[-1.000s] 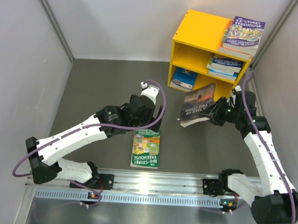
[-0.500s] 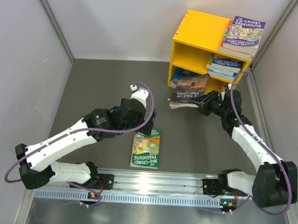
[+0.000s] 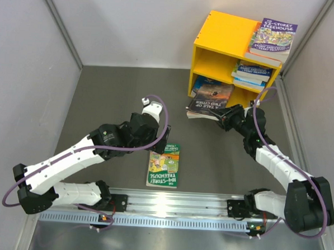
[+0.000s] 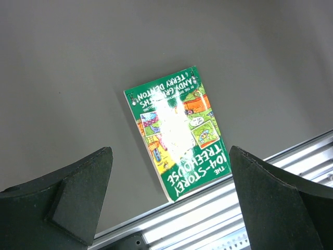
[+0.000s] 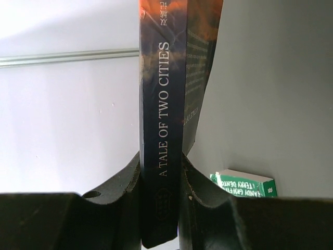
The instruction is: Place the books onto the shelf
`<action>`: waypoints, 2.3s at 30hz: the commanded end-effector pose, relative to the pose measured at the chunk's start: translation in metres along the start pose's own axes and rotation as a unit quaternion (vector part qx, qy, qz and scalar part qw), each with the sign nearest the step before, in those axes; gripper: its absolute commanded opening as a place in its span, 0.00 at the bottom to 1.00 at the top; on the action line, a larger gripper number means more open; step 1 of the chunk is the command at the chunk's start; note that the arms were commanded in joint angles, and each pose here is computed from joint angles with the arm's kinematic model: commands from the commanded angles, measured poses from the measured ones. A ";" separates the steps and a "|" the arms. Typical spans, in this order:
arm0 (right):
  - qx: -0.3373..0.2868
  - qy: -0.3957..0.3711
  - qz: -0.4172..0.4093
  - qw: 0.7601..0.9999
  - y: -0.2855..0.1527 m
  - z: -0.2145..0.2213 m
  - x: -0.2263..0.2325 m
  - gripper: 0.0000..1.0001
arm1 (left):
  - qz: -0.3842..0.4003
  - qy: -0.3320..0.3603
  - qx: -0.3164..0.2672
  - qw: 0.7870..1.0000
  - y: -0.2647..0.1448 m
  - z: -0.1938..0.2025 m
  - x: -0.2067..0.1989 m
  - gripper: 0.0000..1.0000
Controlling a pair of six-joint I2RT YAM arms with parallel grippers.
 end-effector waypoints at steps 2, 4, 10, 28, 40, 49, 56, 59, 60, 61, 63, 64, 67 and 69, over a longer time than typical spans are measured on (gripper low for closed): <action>-0.025 -0.031 -0.153 0.987 -0.016 0.001 0.081 0.00 | -0.005 0.008 -0.002 1.000 0.003 -0.001 0.002 0.99; -0.017 -0.033 -0.155 0.987 -0.018 0.012 0.084 0.00 | -0.005 0.011 0.002 1.000 0.006 0.001 0.002 0.99; -0.024 -0.032 -0.144 0.989 -0.014 0.012 0.079 0.00 | 0.005 0.009 0.001 1.000 0.012 0.000 -0.003 0.99; -0.075 -0.030 -0.186 0.979 0.019 -0.059 0.086 0.00 | -0.015 -0.007 0.006 1.000 -0.005 0.011 0.016 0.99; -0.044 -0.002 -0.155 0.987 0.099 -0.074 0.037 0.00 | -0.028 -0.008 0.014 0.999 -0.012 0.010 0.021 0.99; -0.005 0.032 -0.100 0.994 0.121 -0.056 -0.024 0.56 | -0.037 -0.013 0.013 0.999 -0.011 0.012 0.024 0.99; 0.025 0.016 -0.081 0.996 0.104 -0.040 -0.030 0.64 | -0.021 -0.014 0.011 1.000 0.002 0.004 0.010 0.99; 0.046 0.007 -0.053 0.998 0.098 -0.030 -0.040 0.68 | -0.015 -0.005 0.017 1.000 0.010 0.001 0.002 0.99; 0.052 -0.001 -0.045 0.998 0.097 -0.028 -0.044 0.70 | -0.013 -0.005 0.018 1.000 0.012 0.000 -0.001 0.99; 0.065 0.005 -0.018 0.998 0.095 -0.022 -0.054 0.71 | -0.012 -0.003 0.019 1.000 0.015 -0.002 -0.004 0.98; 0.081 -0.017 -0.005 0.997 0.091 -0.017 -0.057 0.75 | -0.005 -0.003 0.019 1.000 0.019 -0.004 -0.008 0.98; 0.095 -0.013 0.028 0.995 0.088 -0.012 -0.069 0.77 | -0.005 -0.003 0.020 1.000 0.021 -0.005 -0.010 0.98; 0.123 -0.043 0.098 0.987 0.080 -0.009 -0.087 0.83 | 0.006 -0.006 0.023 1.000 0.026 -0.005 -0.017 0.98; 0.129 -0.065 0.145 0.979 0.073 -0.012 -0.097 0.85 | 0.009 -0.006 0.027 1.000 0.029 -0.004 -0.019 0.98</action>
Point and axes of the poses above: each gripper's point midway between its finger pads, its own y axis out along the fingers, its own x axis along the line the jaws close on, z = x × y, the point moved 1 cm from there along -y, back along the fingers, and after that the axes turned 2 degrees about -y, right-handed, at the moved point
